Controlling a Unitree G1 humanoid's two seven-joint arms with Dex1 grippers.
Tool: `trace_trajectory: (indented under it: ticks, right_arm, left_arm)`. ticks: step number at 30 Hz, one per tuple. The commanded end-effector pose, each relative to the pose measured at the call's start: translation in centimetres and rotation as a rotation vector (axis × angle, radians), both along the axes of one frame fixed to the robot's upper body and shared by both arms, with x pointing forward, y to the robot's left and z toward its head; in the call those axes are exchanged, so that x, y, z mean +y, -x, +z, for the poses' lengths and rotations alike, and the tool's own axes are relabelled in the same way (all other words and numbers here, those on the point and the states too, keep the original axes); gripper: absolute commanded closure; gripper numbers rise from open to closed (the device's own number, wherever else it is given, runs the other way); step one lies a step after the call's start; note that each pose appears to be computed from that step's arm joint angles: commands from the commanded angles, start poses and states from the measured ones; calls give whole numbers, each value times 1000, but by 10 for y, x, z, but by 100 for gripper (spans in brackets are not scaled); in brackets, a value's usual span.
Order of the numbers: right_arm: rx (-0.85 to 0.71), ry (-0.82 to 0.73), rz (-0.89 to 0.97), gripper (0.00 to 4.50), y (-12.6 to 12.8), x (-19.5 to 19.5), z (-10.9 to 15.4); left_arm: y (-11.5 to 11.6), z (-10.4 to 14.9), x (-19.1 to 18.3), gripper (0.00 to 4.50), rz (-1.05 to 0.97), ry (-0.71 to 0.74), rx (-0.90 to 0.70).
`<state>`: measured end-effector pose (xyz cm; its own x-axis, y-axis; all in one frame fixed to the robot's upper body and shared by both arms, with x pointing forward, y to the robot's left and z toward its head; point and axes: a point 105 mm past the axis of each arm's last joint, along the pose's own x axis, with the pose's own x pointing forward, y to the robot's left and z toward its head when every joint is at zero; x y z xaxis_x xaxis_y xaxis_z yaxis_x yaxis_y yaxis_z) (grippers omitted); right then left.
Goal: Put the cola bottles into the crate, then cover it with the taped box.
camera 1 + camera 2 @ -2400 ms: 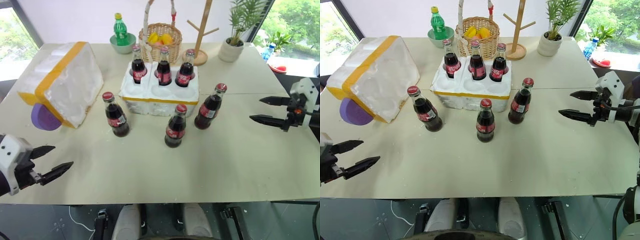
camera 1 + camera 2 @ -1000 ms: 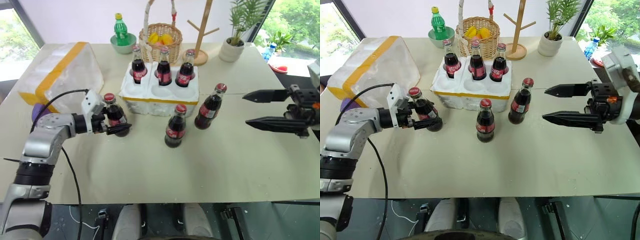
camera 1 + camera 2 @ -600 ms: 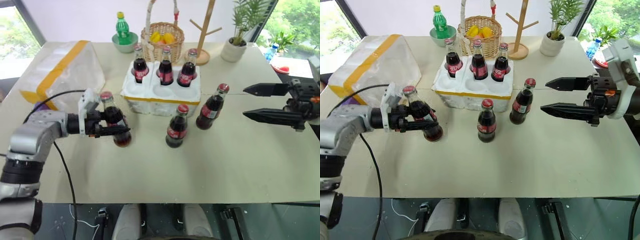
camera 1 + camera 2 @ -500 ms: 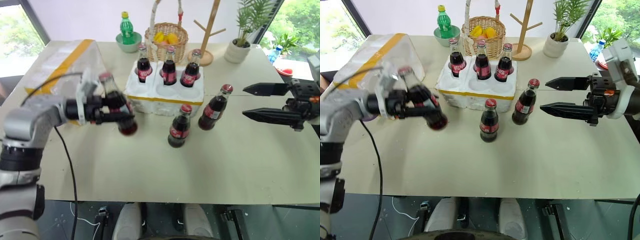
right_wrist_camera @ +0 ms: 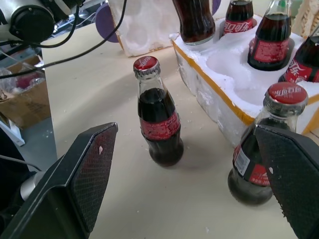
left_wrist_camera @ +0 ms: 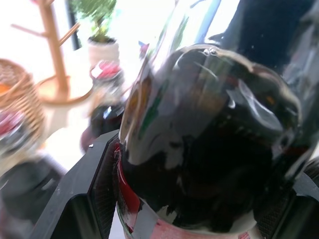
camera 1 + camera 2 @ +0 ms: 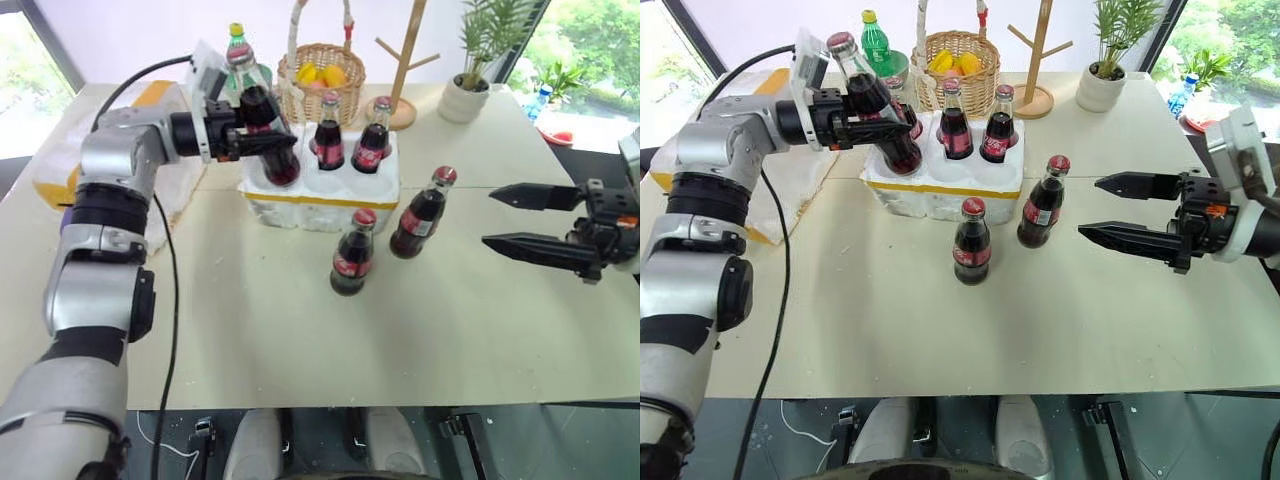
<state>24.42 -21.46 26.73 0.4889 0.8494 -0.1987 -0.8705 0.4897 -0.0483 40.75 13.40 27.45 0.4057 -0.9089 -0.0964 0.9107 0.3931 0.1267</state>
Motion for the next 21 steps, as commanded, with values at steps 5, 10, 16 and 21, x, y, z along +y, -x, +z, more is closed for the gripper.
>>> trace_trajectory:
  ticks: [5,10,16,21]
  right_arm:
    - [-51,-23,-5,0,4,4,6]
    - [-53,-20,-4,0,4,4,6]
    - [-58,-16,16,0,7,7,8]
    - [-55,-11,26,0,11,9,7]
  left_arm:
    - [-9,18,1,167,40,-26,-129]
    - [-17,-17,-1,167,69,-120,-116]
    - [-23,-40,-4,167,112,-103,-73]
    - [-22,-40,-5,10,105,-47,-38]
